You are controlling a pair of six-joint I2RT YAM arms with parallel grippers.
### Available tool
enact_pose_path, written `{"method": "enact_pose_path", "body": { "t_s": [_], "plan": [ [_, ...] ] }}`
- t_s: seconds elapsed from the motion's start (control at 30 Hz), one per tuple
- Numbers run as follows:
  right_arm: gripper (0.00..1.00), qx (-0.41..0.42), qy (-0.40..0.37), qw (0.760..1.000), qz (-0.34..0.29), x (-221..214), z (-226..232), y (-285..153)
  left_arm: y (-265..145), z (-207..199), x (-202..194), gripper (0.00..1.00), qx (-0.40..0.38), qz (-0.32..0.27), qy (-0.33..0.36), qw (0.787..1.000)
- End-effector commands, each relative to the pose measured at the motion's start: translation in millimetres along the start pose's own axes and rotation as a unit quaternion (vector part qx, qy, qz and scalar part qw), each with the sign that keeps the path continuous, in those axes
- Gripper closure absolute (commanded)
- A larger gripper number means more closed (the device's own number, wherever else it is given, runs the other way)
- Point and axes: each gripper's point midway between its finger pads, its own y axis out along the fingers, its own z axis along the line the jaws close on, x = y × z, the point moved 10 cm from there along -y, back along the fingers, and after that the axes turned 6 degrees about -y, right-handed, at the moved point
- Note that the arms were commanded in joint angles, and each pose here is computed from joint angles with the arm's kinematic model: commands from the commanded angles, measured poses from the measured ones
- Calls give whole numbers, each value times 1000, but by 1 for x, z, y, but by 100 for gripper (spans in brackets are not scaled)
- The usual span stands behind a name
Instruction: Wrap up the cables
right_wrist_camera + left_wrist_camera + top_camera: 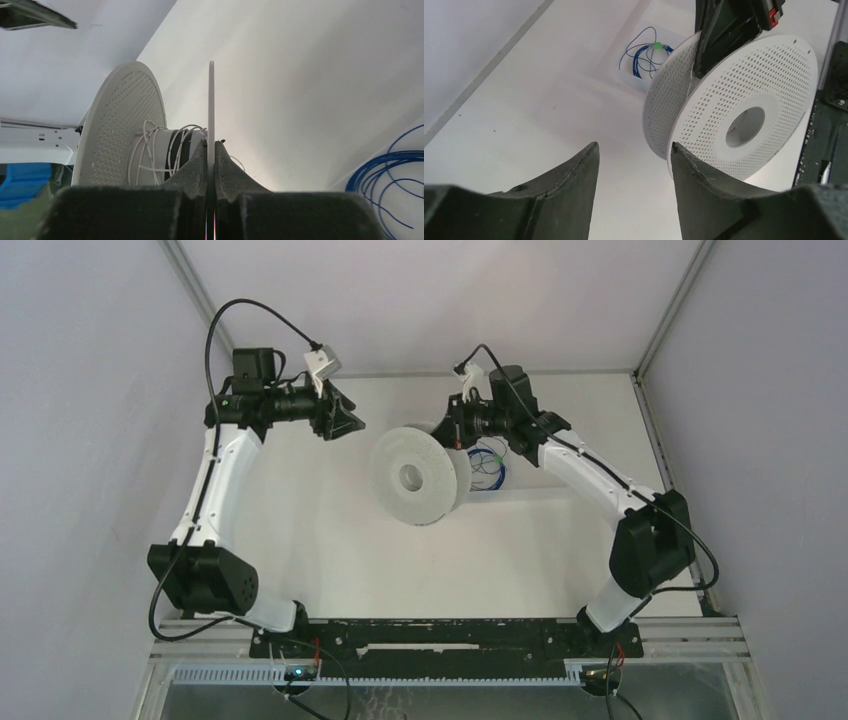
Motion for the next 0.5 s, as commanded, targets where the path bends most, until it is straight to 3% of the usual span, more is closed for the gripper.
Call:
{"method": "enact_pose_path", "body": {
  "t_s": [0.0, 0.27, 0.47],
  "plan": [
    [100, 60, 22, 998, -24, 13, 16, 10, -11, -8, 7, 41, 48, -27, 18, 998],
    [100, 92, 39, 995, -9, 11, 20, 27, -20, -12, -18, 38, 120, -1, 5, 993],
    [100, 51, 44, 997, -25, 17, 12, 23, -28, -20, -42, 34, 149, 11, -33, 988]
  ]
}}
